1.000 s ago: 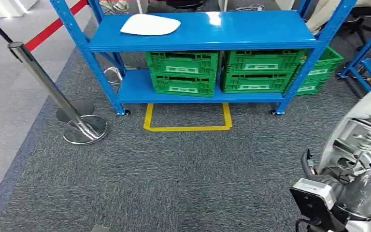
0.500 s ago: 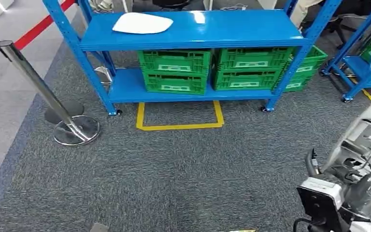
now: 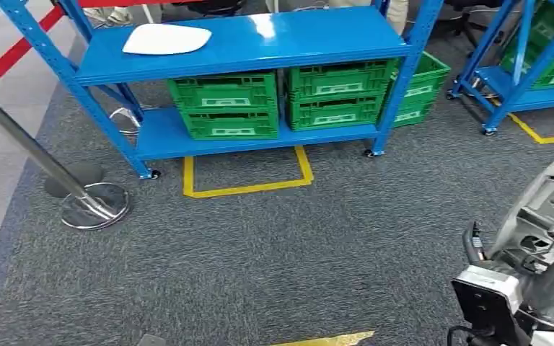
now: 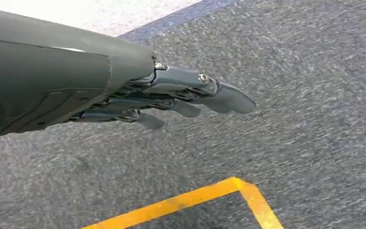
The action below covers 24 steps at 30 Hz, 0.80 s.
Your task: Take the parts from the cabinet and place them on the table.
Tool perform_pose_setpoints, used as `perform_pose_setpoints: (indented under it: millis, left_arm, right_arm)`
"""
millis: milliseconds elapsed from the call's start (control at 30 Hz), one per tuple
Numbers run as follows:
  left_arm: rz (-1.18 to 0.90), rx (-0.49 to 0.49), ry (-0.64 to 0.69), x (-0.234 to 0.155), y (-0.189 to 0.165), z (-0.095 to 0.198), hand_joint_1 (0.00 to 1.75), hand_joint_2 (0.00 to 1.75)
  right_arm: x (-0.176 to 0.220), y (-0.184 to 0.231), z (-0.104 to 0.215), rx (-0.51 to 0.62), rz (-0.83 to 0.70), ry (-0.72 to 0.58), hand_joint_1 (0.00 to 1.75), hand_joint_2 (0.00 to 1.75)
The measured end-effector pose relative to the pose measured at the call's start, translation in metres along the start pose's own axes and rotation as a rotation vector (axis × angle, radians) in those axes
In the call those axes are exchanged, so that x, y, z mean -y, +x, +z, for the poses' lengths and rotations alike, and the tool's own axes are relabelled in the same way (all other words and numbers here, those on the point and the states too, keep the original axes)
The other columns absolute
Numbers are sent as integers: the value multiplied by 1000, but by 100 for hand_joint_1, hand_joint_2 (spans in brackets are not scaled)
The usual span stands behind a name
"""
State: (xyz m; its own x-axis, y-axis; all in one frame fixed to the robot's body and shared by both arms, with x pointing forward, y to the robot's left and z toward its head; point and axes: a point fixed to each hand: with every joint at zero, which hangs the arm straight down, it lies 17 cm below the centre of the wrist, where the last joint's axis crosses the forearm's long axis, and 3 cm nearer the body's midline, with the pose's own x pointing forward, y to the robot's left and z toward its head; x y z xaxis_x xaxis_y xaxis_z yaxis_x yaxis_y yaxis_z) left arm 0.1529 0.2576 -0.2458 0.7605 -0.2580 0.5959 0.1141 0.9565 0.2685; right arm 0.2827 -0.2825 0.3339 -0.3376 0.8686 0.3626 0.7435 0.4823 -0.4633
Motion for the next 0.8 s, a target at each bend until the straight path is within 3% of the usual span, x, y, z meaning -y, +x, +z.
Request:
perform_pose_setpoints:
  millis: [800]
  left_arm:
    - [6, 8, 4, -1, 4, -1, 0, 175]
  right_arm:
    - [10, -15, 3, -39, 8, -8, 164, 175]
